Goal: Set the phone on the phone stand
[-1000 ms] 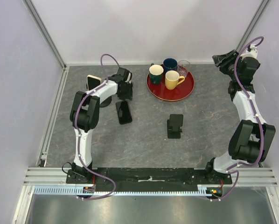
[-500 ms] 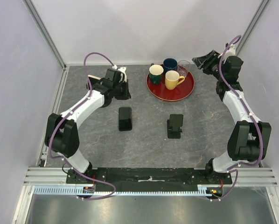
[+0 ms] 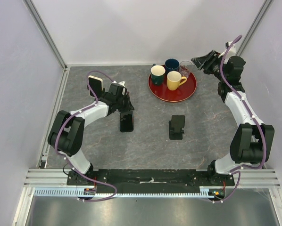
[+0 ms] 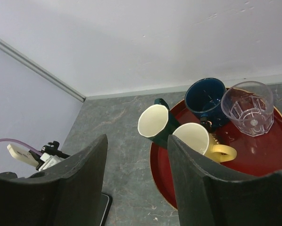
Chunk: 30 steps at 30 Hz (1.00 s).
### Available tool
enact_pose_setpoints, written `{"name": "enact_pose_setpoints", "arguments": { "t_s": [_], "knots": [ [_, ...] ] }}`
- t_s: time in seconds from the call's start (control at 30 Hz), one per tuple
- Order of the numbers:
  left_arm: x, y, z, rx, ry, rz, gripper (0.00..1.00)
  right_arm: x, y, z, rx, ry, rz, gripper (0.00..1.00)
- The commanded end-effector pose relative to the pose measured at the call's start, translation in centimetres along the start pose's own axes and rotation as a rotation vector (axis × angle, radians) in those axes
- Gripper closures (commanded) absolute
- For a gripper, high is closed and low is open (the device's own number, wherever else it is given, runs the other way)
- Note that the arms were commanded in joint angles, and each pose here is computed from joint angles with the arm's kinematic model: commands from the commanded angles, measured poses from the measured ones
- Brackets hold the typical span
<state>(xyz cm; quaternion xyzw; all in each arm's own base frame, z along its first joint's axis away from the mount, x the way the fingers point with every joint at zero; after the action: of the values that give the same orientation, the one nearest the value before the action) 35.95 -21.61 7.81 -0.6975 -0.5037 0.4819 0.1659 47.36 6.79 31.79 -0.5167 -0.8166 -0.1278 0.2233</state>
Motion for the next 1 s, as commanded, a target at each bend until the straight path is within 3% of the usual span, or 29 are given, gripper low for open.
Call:
{"name": "enact_pose_setpoints", "arguments": {
  "t_s": [0.0,0.97],
  "knots": [
    [0.2,0.9,-2.3,-0.132,-0.072,-0.013,0.98,1.8,-0.7,-2.2,-0.057,-0.077,-0.054,0.39],
    [3.9,3.8,-1.2,-0.104,-0.073,-0.148,0.98,1.2,-0.2,-1.6,-0.044,-0.081,-0.054,0.38]
  ]
}}
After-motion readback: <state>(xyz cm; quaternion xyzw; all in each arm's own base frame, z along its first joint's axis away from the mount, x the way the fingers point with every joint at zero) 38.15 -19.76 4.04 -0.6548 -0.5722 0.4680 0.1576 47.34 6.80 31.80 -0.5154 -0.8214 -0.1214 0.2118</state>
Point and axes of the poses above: each gripper's point midway between its finger pads, its own y axis out along the fingers, its own x axis along the line the jaws close on, z = x × y, the point moved 1 cm from there along -y, back along the fingers, and after that the axes turned 6 degrees about -y, right-handed, at the moved point
